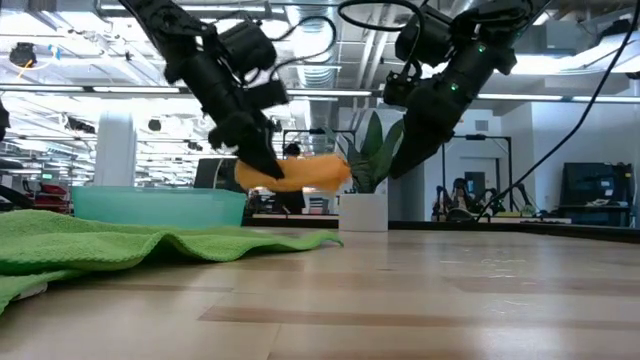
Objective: Roll microfiber towels into tight, uniform cylinder then place into a basket
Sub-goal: Put the yellow microfiber cloth into the transparent light green bin
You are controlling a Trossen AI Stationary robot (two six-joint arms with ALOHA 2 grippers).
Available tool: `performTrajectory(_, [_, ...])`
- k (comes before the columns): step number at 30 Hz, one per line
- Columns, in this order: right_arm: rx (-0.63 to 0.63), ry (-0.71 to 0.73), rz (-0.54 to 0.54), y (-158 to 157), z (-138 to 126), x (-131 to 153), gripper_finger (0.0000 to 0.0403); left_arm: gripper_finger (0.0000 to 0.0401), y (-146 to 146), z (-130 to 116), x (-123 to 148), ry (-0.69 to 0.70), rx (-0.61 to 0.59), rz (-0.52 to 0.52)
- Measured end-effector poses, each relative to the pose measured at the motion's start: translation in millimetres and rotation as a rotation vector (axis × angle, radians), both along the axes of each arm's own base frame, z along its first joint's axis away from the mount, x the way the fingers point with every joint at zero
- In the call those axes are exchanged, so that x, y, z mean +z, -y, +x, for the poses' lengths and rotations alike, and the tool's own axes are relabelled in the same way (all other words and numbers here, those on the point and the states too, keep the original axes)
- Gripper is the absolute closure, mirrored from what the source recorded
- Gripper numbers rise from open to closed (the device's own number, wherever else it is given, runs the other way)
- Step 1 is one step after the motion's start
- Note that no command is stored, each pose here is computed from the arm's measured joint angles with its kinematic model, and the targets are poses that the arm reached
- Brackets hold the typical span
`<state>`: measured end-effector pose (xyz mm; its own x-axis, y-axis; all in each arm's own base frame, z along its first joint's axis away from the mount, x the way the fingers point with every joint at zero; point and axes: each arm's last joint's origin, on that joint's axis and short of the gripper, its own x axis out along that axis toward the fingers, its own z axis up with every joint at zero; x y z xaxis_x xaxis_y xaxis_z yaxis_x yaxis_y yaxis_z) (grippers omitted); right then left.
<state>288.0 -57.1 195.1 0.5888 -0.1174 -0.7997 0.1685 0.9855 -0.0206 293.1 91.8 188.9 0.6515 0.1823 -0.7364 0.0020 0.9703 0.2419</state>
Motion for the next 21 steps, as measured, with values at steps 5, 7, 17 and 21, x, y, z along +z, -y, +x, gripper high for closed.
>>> performTrajectory(5, [-0.003, -0.002, 0.000, 1, 0, 0, 0.0178, 0.0371, -3, -17, 26, 0.033, 0.024, 0.032])
performTrajectory(7, [-0.003, -0.001, -0.001, 1, 0, 0, 0.0178, 0.0371, -3, -26, 36, 0.037, 0.038, 0.045])
performTrajectory(17, [-0.002, -0.002, -0.001, 1, 0, 0, 0.0178, 0.0371, 0, -70, 77, 0.060, 0.112, 0.131])
performTrajectory(21, [-0.002, -0.001, -0.001, 1, 0, 0, 0.0178, 0.0371, -1, -87, 89, 0.062, 0.141, 0.173])
